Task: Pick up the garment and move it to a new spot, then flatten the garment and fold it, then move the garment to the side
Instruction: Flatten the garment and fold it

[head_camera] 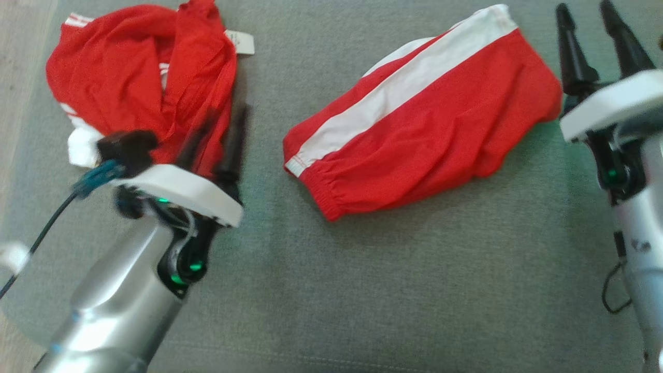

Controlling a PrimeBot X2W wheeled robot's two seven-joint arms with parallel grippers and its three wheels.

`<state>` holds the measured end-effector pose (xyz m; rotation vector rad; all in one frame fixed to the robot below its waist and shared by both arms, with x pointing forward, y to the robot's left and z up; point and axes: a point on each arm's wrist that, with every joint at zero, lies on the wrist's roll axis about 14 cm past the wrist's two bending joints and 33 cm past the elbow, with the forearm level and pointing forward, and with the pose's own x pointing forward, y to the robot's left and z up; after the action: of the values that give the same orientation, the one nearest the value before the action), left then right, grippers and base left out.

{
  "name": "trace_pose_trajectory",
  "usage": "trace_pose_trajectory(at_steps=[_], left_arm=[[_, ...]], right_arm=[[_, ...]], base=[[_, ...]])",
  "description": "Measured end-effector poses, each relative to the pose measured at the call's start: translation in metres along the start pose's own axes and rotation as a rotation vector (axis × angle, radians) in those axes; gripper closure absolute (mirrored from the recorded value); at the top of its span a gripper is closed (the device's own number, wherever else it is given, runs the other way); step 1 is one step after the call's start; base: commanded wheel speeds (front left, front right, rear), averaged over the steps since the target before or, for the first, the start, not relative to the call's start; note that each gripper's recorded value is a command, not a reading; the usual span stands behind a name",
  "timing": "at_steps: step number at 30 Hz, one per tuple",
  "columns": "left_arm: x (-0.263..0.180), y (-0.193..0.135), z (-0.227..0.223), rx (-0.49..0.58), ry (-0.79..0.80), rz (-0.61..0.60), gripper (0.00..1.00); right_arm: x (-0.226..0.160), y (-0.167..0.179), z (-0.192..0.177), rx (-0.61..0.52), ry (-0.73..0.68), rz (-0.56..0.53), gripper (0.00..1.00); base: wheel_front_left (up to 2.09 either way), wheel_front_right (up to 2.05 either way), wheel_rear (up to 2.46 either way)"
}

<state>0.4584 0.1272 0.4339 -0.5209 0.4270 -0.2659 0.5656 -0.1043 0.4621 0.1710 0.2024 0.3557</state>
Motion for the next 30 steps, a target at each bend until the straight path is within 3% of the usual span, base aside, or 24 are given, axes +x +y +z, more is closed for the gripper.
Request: trace_pose_trajectory(at_steps=[6,9,11,17,30], left_arm=[[-0.011,0.002,0.060,0.222,-0.312,0.128,0.00],[-0.017,-0.001,0.070,0.279,-0.367,0.149,0.00],[-0.026,-0.005,0.077,0.386,-0.411,0.174,0.00],[-0.032,0.000,0.064,0.499,-0.365,0.186,0.00],[-0.024,0.014,0.035,0.519,-0.200,0.189,0.00]], right_arm=[[-0.035,-0.005,0.043,-0.064,-0.167,-0.045,0.00],[-0.047,-0.004,0.052,-0.079,-0.201,-0.062,0.00],[-0.067,-0.001,0.051,-0.091,-0.198,-0.090,0.00],[-0.101,0.007,0.028,-0.064,-0.124,-0.131,0.00],[-0.137,0.006,0.004,-0.024,-0.050,-0.184,0.00]], base=[[0.00,0.00,0.00],[0.00,0.00,0.00],[0.00,0.00,0.00],[0.00,0.00,0.00],[0.00,0.00,0.00]])
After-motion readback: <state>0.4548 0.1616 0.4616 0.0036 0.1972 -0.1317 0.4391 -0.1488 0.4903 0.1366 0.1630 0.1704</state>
